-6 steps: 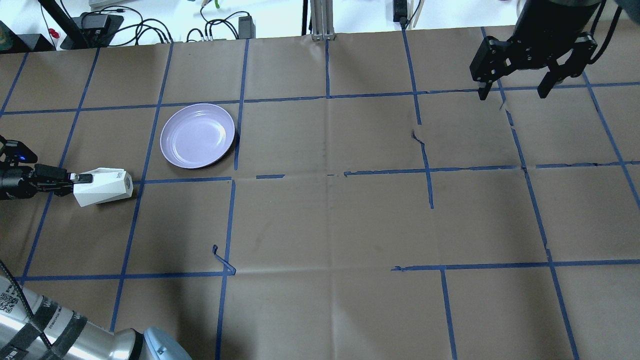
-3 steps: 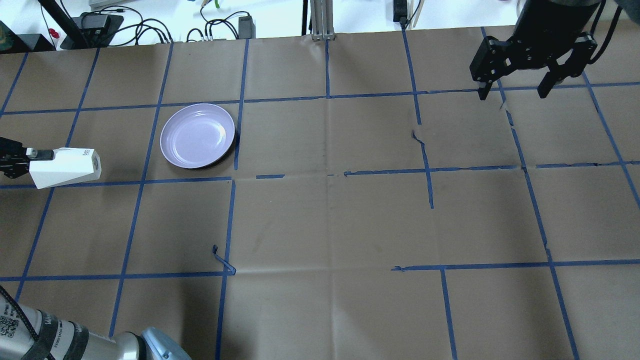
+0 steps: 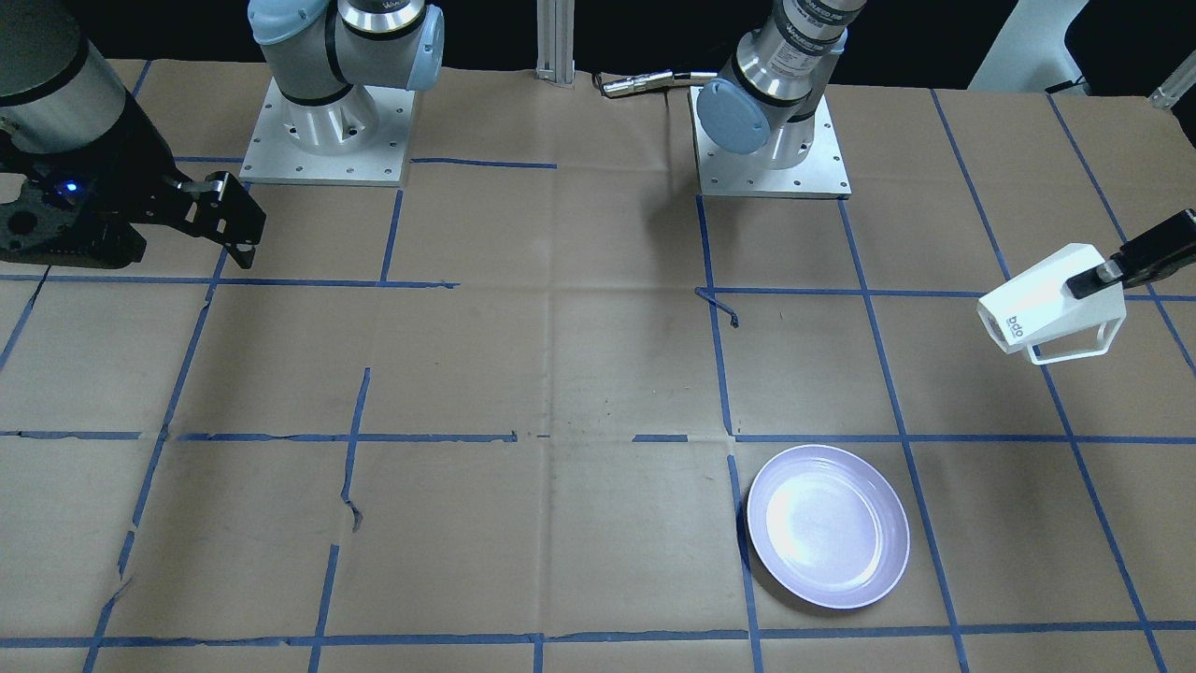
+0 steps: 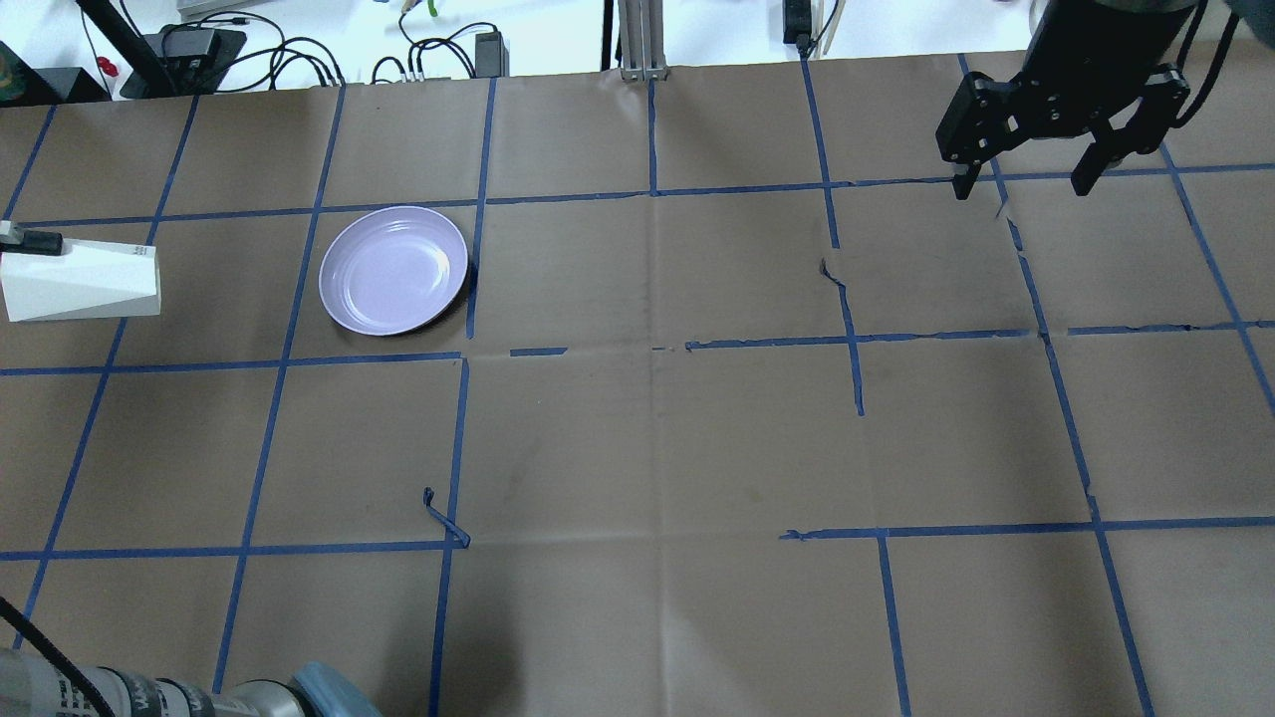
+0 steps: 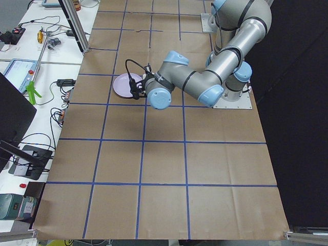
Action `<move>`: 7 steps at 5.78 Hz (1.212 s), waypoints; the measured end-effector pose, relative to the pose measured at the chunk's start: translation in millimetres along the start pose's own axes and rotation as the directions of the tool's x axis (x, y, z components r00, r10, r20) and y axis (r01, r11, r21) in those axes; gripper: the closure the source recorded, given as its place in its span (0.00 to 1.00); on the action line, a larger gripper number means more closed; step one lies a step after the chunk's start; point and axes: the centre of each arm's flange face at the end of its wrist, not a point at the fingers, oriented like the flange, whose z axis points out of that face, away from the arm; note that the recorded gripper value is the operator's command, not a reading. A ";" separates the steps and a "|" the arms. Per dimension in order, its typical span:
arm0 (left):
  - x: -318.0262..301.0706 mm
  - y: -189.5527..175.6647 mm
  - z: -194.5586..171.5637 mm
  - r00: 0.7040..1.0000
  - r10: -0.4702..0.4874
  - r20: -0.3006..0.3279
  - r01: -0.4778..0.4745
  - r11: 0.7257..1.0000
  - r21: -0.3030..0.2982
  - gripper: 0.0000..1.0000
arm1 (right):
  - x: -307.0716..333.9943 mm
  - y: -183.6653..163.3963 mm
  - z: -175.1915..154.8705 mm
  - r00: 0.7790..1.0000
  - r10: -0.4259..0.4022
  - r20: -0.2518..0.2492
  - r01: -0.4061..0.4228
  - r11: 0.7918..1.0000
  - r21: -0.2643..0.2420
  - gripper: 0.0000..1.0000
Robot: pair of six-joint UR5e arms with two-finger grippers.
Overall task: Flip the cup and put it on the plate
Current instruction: 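Lift the white cup with the left gripper and rotate it upright, then carry the upright cup over the lavender plate and lower it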
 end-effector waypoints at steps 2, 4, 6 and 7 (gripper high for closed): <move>120.0 -30.5 98.3 0.931 0.014 0.364 -0.023 0.999 0.022 1.00 | 0.1 0.0 -0.1 1.000 0.000 0.000 0.000 1.000 0.000 0.00; 209.5 -21.1 201.6 0.792 0.069 0.607 -0.126 0.991 0.052 1.00 | 0.2 0.0 -0.1 1.000 0.000 0.000 0.000 1.000 0.000 0.00; 213.3 -23.2 265.6 0.686 0.124 0.717 -0.154 0.988 -0.024 1.00 | 0.2 0.0 -0.1 1.000 0.000 0.000 0.000 1.000 0.000 0.00; 192.0 -36.0 289.7 0.658 0.159 0.736 -0.143 0.986 -0.084 1.00 | 0.0 0.0 0.0 1.000 0.000 0.000 0.000 1.000 0.000 0.00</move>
